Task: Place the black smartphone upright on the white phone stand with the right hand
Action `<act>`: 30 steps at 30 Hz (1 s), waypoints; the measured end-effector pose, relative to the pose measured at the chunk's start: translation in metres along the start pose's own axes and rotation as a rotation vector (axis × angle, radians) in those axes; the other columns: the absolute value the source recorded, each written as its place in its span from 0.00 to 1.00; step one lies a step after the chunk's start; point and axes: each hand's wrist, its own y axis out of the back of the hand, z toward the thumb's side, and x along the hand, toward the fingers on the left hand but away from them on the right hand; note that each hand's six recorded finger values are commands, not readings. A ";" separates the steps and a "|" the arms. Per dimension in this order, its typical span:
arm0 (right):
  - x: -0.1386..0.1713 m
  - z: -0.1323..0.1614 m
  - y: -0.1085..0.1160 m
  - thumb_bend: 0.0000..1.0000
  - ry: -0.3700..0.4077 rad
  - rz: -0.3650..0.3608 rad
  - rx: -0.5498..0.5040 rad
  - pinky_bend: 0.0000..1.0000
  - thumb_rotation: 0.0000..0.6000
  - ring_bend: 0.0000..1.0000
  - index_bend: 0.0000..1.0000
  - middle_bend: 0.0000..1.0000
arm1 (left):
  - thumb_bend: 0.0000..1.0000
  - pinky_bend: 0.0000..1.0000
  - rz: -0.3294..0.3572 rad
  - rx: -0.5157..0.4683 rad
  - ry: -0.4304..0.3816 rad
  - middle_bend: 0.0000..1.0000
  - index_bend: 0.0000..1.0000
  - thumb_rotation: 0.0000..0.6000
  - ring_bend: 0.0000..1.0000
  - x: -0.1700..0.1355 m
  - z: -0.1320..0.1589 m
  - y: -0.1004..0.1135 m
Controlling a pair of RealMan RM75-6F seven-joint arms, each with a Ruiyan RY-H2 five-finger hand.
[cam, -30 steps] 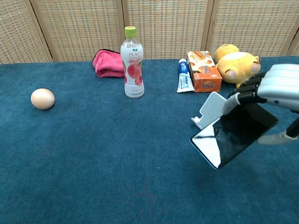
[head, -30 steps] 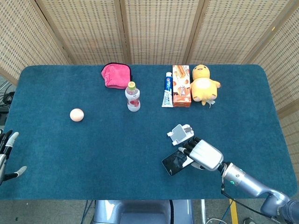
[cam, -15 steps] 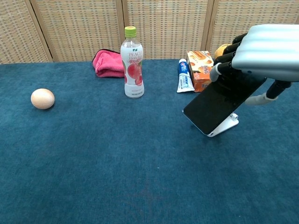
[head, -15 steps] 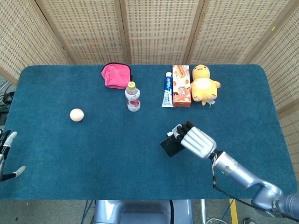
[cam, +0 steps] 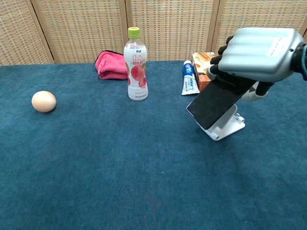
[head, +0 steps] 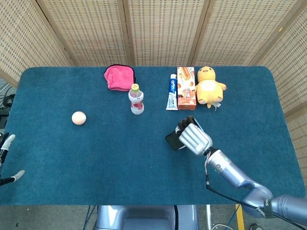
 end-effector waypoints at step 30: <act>-0.008 0.040 -0.010 0.71 -0.023 0.053 0.476 0.35 1.00 0.41 0.51 0.49 | 0.00 0.00 -0.005 -0.012 -0.002 0.00 0.00 1.00 0.00 0.000 -0.002 0.002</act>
